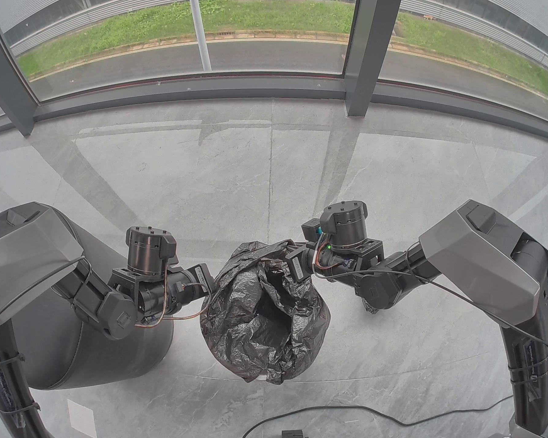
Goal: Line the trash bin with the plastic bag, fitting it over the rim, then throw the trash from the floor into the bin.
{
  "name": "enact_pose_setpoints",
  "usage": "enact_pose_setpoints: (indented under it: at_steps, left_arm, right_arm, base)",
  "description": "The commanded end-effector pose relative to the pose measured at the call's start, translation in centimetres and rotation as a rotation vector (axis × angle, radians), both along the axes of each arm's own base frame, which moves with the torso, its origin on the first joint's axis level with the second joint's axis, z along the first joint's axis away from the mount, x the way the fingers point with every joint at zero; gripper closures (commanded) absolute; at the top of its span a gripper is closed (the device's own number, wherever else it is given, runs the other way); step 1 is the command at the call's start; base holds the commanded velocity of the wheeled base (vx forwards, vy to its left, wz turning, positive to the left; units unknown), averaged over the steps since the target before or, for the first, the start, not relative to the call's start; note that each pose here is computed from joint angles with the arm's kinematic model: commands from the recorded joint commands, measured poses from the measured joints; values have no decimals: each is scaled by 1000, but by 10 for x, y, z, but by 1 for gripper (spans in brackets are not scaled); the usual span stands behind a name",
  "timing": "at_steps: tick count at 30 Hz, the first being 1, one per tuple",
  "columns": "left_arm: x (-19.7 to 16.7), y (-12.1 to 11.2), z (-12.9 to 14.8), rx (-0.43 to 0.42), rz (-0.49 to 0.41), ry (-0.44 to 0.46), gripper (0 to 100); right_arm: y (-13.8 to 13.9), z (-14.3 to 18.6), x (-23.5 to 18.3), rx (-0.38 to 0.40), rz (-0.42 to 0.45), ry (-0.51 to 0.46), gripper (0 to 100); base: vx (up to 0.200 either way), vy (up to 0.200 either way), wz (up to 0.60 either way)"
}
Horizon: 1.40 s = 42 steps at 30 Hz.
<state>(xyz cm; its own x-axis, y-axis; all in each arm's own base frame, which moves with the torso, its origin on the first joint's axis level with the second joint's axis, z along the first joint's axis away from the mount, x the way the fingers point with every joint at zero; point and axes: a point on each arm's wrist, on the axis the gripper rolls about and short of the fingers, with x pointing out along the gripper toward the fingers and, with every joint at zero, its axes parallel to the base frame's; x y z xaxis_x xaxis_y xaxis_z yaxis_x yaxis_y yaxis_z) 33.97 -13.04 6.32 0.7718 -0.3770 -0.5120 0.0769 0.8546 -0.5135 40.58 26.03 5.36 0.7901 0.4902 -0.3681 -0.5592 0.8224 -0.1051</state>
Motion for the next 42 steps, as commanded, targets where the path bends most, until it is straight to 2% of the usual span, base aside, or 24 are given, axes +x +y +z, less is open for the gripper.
enact_pose_setpoints:
  at_steps: [1,8,10,13,19,21,25,26,30,42]
  left_arm:
    - [0,-1,1,-1,-2,-2,100]
    - [0,-1,1,-1,-2,-2,100]
    - [0,-1,0,-1,-2,-1,100]
    - [0,-1,0,0,-3,1,100]
    - [0,-2,0,-1,-5,-1,100]
    - [-1,-2,0,-1,-6,1,100]
    - [-1,-2,0,-3,-3,2,100]
    - [-1,-2,0,-3,-3,0,100]
    - [-1,-1,1,-3,-3,0,100]
    - [-1,-2,0,-1,-6,1,100]
  right_arm:
    - [0,0,0,0,-1,-1,0]
    - [0,6,-1,13,-12,-17,0]
    - [0,15,-2,48,-13,-75,0]
    - [-2,27,-10,57,-5,-85,0]
    - [1,44,-35,61,31,-86,0]
    - [1,49,-61,49,73,-57,0]
    - [1,47,-74,36,92,-34,0]
    - [-3,34,-86,-3,92,13,0]
    - [-11,21,-93,-18,87,38,0]
    - [-40,5,-79,-32,6,54,0]
  base:
    - [0,0,0]
    - [0,0,0]
    - [0,0,0]
    - [0,0,0]
    - [0,0,0]
    - [0,0,0]
    - [0,0,0]
    - [0,0,0]
    - [0,0,0]
    - [0,0,0]
